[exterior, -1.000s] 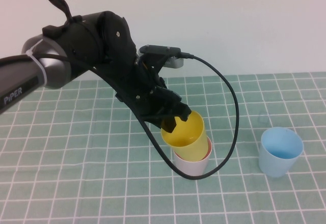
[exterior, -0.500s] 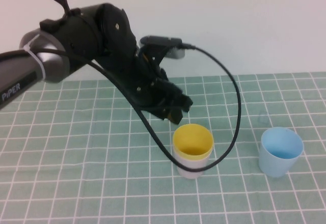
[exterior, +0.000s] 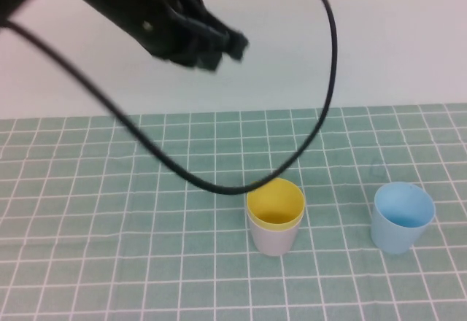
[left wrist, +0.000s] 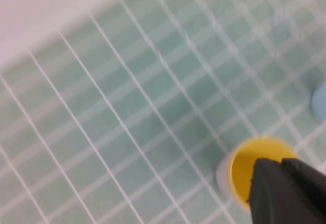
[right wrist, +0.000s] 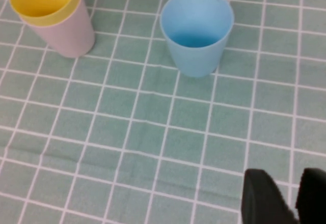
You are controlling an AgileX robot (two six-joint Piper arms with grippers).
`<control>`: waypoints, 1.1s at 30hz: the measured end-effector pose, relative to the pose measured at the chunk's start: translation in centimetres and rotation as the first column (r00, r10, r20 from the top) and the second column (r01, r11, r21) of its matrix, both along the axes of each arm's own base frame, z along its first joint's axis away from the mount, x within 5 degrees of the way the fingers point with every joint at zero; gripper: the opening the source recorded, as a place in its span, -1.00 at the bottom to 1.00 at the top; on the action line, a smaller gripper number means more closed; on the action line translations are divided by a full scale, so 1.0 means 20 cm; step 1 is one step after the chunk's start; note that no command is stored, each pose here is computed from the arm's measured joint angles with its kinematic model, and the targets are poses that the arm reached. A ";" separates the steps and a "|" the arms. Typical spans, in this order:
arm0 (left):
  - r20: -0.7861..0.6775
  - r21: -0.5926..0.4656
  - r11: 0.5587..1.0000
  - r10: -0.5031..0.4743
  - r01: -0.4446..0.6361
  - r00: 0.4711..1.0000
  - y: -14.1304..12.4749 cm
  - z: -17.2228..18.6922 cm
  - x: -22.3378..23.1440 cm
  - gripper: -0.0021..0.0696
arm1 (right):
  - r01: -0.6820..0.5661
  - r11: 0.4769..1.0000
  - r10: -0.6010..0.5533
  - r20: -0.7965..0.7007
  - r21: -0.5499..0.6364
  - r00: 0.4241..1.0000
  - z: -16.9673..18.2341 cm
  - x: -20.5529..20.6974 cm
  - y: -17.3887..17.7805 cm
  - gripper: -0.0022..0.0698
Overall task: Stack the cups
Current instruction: Pick up the blue cup
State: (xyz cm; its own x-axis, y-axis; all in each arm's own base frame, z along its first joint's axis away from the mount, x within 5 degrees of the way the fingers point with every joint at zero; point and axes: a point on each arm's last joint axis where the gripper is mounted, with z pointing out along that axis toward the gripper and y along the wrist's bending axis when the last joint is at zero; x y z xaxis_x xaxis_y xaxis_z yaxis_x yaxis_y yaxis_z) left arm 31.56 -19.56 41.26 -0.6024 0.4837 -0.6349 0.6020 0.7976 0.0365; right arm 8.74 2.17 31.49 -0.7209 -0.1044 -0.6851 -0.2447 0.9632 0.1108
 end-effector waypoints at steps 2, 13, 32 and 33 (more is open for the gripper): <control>0.071 -0.048 0.999 0.025 -0.021 0.997 0.05 0.10 -0.07 -0.92 | -0.014 1.000 0.014 -0.014 0.009 1.000 -0.01 0.03 0.01 -0.45; 0.362 -0.241 0.970 0.081 0.010 0.929 0.38 0.28 -0.61 -0.94 | -0.136 0.989 0.135 0.011 0.062 0.991 -0.01 0.12 0.06 -0.44; 0.511 -0.437 0.896 0.178 0.076 0.841 0.72 -0.33 -1.19 -0.95 | -0.197 0.965 0.212 -0.070 0.172 0.975 -0.10 0.73 0.14 0.22; 0.521 -0.438 0.895 0.178 0.082 0.835 0.73 -0.34 -1.20 -0.95 | -0.196 0.966 0.213 -0.089 0.169 0.973 -0.11 0.79 0.14 0.22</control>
State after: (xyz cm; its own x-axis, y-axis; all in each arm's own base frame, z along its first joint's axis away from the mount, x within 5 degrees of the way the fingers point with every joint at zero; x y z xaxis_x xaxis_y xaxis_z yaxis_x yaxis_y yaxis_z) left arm 7.56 -4.97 34.45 -0.1175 0.0668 -0.9908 0.5482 0.8363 -0.0086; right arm 24.45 5.03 29.33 -0.7643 -0.1537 -0.6262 -0.4133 0.8623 0.2928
